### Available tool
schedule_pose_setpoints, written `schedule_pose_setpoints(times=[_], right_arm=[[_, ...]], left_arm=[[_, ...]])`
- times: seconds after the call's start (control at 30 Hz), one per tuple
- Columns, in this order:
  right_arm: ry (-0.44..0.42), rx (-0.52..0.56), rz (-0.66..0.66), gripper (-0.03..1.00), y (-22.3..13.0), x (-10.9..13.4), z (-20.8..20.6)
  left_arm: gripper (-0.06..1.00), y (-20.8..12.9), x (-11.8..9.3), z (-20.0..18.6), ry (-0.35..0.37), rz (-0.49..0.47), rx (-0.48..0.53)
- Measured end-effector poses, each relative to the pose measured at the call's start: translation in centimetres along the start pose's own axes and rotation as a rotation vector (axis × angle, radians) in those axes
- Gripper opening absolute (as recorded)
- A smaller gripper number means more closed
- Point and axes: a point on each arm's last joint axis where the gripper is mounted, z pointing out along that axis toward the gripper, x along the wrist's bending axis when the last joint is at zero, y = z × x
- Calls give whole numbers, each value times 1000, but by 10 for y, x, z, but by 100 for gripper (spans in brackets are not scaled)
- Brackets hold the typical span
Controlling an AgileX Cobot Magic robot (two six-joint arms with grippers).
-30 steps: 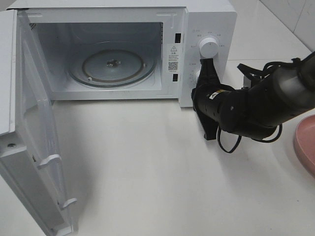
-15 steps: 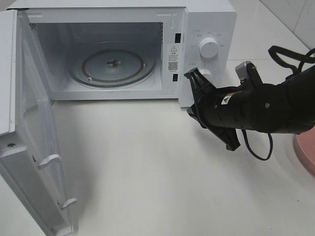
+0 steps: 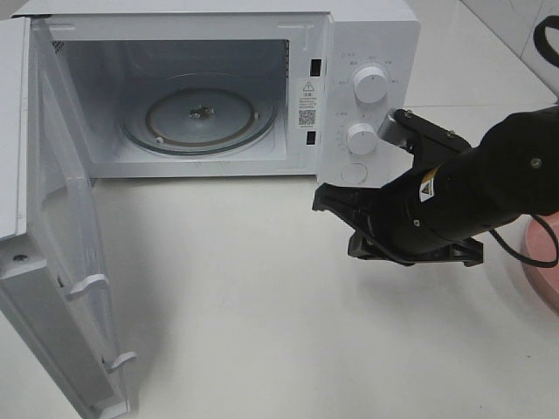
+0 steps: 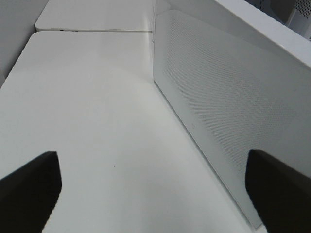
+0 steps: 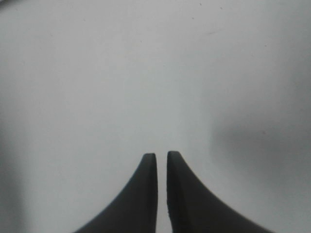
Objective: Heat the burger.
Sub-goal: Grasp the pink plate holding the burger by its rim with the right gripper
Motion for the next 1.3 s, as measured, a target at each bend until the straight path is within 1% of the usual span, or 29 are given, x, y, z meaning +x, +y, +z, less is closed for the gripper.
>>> schedule_pose_setpoints(times=[0.07,0.1,0.13,0.17,0.2,0.23,0.27,0.3,0.33,0.37,0.43,0.5,0.53,0.57,0.6,0.63,0.67,0.7,0.73,0.77,0.8,0.83,0.87,0.9,0.93,0.97,1.03,1.23,1.3], right_arm=[[-37,56,-95,7,-5,-3,-8],[-37,56,-95,7,-5,-3,-8],[-53,83,-121,7,-7,-5,-10],[-78,132,-187,7,-11,-8,-15],[-78,132,-187,7,-11,-8,-15],[-102,180,-272,8,-14,-11,-21],[-102,180,-272,8,-14,-11,-21],[-108,192,-320,8,-15,-12,-23],[-118,209,-412,9,-16,-13,-29],[-118,209,-412,9,-16,-13,-29],[-126,232,-481,12,-17,-15,-36],[-126,237,-497,13,-18,-15,-39],[-129,245,-509,16,-18,-17,-43],[-129,245,-509,16,-18,-17,-43],[-135,249,-514,23,-17,-19,-47],[-135,249,-514,23,-17,-19,-47],[-140,249,-516,28,-17,-20,-49],[-163,256,-523,40,-15,-25,-52],[-163,256,-523,40,-15,-25,-52],[-189,266,-527,56,-13,-30,-53],[-202,271,-527,64,-12,-33,-54],[-202,271,-527,64,-12,-33,-54],[-225,280,-520,78,-9,-39,-55],[-225,280,-520,78,-9,-39,-55],[-248,290,-509,89,-7,-45,-56],[-248,290,-509,89,-7,-45,-56],[-276,290,-479,97,-1,-55,-57],[-305,283,-431,98,8,-72,-59],[-326,276,-415,98,13,-82,-61]], left_arm=[[97,0,0,0,0,0,0],[97,0,0,0,0,0,0],[97,0,0,0,0,0,0],[97,0,0,0,0,0,0],[97,0,0,0,0,0,0],[97,0,0,0,0,0,0],[97,0,0,0,0,0,0],[97,0,0,0,0,0,0],[97,0,0,0,0,0,0],[97,0,0,0,0,0,0],[97,0,0,0,0,0,0],[97,0,0,0,0,0,0],[97,0,0,0,0,0,0],[97,0,0,0,0,0,0],[97,0,0,0,0,0,0],[97,0,0,0,0,0,0],[97,0,0,0,0,0,0],[97,0,0,0,0,0,0],[97,0,0,0,0,0,0],[97,0,0,0,0,0,0],[97,0,0,0,0,0,0],[97,0,0,0,0,0,0],[97,0,0,0,0,0,0],[97,0,0,0,0,0,0],[97,0,0,0,0,0,0],[97,0,0,0,0,0,0],[97,0,0,0,0,0,0],[97,0,0,0,0,0,0],[97,0,0,0,0,0,0]])
